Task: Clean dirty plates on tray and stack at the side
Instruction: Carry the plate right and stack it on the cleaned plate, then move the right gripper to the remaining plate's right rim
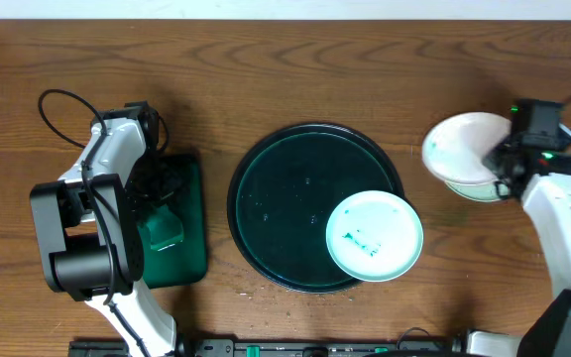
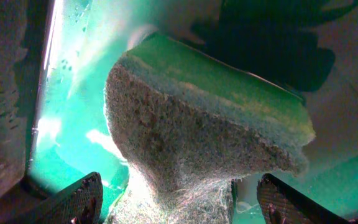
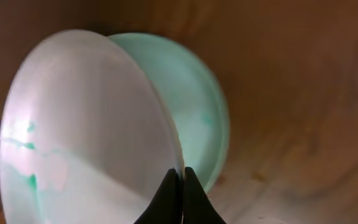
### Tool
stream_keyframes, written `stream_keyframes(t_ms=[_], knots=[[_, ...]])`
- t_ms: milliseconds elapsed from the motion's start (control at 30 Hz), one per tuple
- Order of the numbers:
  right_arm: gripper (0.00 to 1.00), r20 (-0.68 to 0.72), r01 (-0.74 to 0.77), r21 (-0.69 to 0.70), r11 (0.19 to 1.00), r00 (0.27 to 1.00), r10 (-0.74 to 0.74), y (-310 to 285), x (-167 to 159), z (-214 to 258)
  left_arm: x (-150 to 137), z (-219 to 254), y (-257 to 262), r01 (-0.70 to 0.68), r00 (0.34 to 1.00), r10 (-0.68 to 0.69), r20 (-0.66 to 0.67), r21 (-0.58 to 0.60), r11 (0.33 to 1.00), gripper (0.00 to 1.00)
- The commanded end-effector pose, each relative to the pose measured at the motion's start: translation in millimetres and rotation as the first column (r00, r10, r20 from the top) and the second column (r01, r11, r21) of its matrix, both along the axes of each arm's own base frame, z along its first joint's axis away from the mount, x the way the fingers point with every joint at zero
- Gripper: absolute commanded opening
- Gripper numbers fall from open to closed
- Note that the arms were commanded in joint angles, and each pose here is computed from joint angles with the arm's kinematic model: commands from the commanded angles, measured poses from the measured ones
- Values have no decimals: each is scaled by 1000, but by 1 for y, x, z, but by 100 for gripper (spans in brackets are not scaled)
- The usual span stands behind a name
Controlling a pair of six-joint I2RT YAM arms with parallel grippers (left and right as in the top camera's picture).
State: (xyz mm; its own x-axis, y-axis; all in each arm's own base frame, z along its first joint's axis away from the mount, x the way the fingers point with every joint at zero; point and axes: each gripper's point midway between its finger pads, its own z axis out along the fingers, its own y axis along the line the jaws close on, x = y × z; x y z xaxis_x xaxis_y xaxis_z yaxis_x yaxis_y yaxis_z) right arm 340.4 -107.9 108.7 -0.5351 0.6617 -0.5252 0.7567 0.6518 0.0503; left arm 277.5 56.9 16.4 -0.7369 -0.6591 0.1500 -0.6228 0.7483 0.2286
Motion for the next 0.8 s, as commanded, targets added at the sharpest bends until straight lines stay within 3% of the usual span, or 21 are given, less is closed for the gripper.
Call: stream_keyframes(t_ms=[0,500,633,767], knots=[[1,31,119,54,991,992,-121,-28,-12,4,-3,0,1,-11,1000,12,-6,6,1000,80],[2,-25,97,181,979,995,-94,-24,-10,-27,-4,0,1,-11,1000,12,-11,5,1000,80],[43,-66,91,222,971,995,-79,-18,-9,-45,-5,0,1,-11,1000,12,-14,5,1000,80],[46,-29,-5,227,974,1000,11,-11,3,-40,-5,0,1,-11,1000,12,-14,5,1000,80]])
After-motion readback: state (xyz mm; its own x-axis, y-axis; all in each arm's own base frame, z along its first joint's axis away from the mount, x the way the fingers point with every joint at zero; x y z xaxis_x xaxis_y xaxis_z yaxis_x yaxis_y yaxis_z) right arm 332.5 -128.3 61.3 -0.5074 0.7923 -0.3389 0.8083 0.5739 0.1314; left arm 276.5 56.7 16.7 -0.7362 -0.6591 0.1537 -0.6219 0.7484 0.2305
